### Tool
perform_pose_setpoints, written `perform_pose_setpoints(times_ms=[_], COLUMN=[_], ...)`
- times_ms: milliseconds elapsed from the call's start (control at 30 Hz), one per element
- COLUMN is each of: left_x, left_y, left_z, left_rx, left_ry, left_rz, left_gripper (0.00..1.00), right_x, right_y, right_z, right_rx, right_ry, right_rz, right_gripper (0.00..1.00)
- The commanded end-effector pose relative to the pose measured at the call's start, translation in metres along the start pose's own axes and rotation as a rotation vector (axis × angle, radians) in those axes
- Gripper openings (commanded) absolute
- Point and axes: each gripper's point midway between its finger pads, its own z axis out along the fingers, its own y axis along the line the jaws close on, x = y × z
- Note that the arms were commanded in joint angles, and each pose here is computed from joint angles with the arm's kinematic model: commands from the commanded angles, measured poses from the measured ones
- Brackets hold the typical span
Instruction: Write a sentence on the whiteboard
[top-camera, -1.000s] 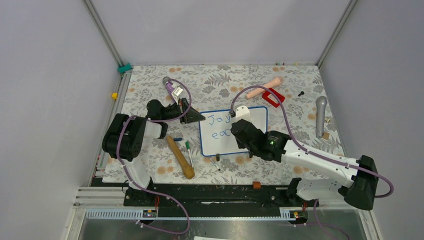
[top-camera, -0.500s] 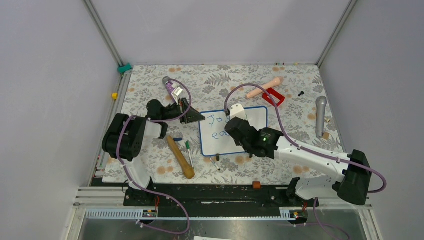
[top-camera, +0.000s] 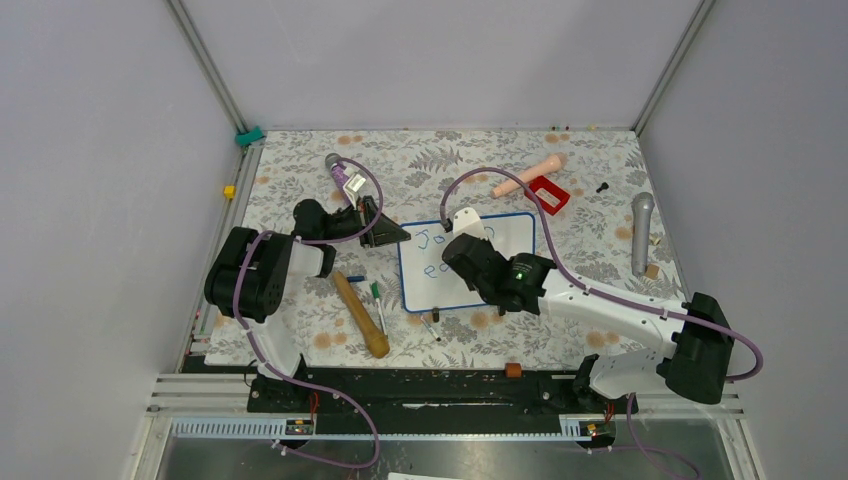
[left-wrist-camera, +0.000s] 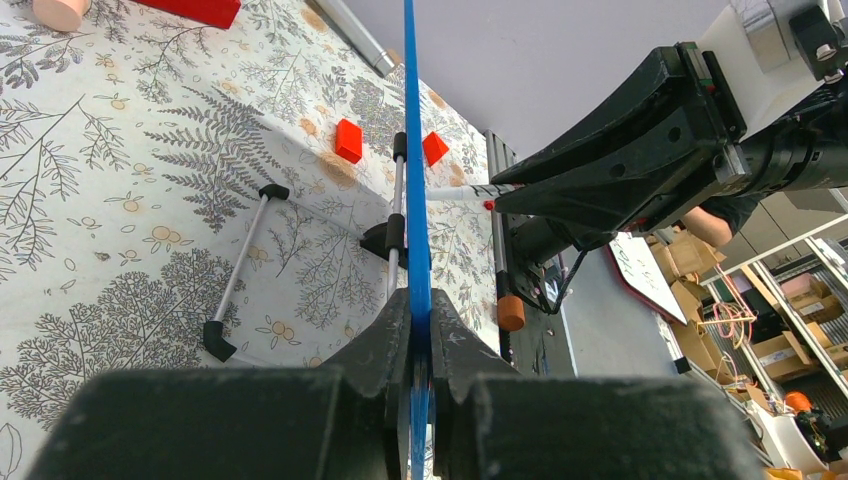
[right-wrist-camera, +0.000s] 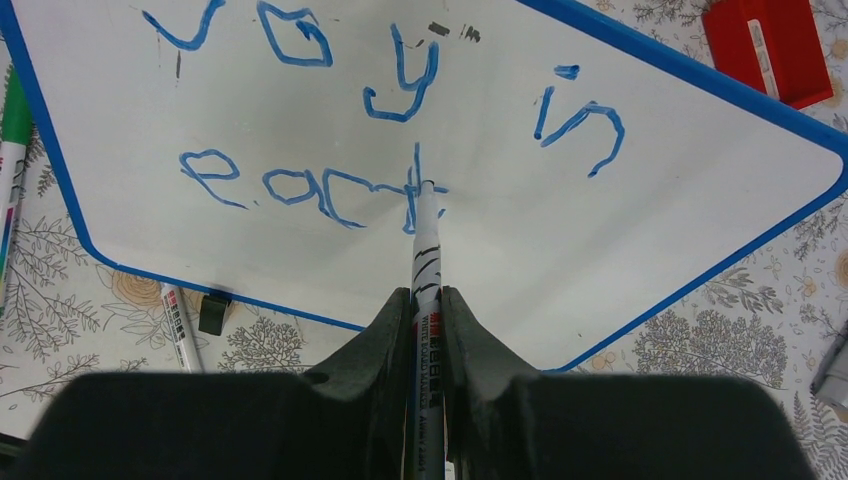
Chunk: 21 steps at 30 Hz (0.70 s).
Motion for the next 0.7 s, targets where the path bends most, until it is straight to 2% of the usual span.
perform_pose_setpoints(times_ms=[0, 200, 500, 667], left_x=[-0.012, -0.011, -0.011, -0.011], left_y=[-0.011, -0.011, -0.011, -0.011], left_z=[0.003, 0.003, 0.003, 0.003], left_rx=[0.03, 0.03, 0.03, 0.03], left_ry=[-0.02, -0.019, -0.02, -0.02], left_rz=[0.096, 0.092, 0.096, 0.097], left_gripper=[0.0, 0.0, 0.0, 0.0], right_x=[-0.004, 0.003, -0.015, -0.006], right_y=[0.006, 0.014, -0.015, -0.003], right_z=[-0.004, -0.006, -0.004, -0.005], right_rx=[-0.027, -0.08, 0.096, 0.018], right_ry=[0.003, 0.031, -0.029, 0.006], right_rz=[0.001, -0.011, -0.015, -0.027], right_gripper=[0.0, 0.0, 0.0, 0.0])
